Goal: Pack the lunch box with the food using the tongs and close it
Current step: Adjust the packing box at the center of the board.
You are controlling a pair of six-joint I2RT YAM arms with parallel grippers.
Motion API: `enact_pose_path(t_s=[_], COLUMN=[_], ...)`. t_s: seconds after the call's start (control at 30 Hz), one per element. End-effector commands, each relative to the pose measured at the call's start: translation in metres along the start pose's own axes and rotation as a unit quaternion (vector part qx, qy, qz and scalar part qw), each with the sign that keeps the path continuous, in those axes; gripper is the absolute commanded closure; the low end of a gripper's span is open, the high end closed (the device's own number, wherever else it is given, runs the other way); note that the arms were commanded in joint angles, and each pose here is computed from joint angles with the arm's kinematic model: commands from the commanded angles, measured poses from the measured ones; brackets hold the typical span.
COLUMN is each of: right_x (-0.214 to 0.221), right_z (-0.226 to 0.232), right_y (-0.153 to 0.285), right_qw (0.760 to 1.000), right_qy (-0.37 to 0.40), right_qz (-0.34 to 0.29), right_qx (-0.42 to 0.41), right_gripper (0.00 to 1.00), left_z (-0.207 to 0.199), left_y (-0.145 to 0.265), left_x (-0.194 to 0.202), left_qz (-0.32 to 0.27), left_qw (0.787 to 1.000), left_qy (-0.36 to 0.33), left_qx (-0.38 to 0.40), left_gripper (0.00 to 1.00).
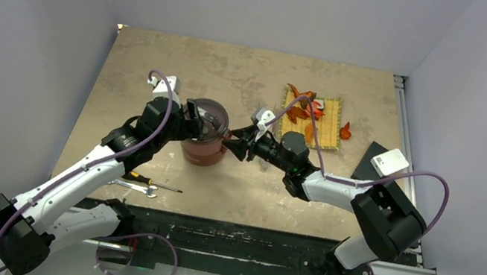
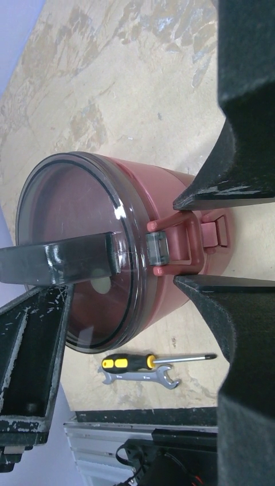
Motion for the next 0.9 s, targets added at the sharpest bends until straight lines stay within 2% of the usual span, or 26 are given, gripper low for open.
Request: enact_pose_path(t_s=[0.0, 0.37, 0.6, 0.87], right_x=[0.046, 0.056, 0.058, 0.034], right_z=[0.009, 0.009, 0.005, 0.001], right_y=[0.001, -0.019, -0.032, -0.026], right_qw=[0.995, 0.995, 0.995, 0.997], right_qy=[-0.046, -0.043, -0.035, -0.036], right_qz=[0.084, 0.090, 0.093, 0.062], right_qx=[-0.011, -0.020, -0.024, 0.038], right_gripper=[1.00, 1.00, 1.00, 1.00], left_z=[0.012, 0.007, 0.004, 0.009], left_y=[-0.019, -0.031, -0.034, -0.030], left_x=[0.049, 0.060, 0.061, 0.044], left_qz=[0.110, 0.145, 0.152, 0.120], left_qw=[0.993, 0.986, 0.982, 0.989], left_qy=[-0.038, -0.079, -0.093, -0.092], left_qx=[-0.014, 0.033, 0.055, 0.001], left_gripper=[0.32, 0.48, 0.49, 0.47])
Point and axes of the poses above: each gripper's point midway between its finger pads, its own y axis back along the fingers, its own z axis along the line the jaws close on, x = y × z, the point moved 9 cm from there along y, back along the fingers, and after that the axes turned 4 degrees about -y, right-handed, at the moved point
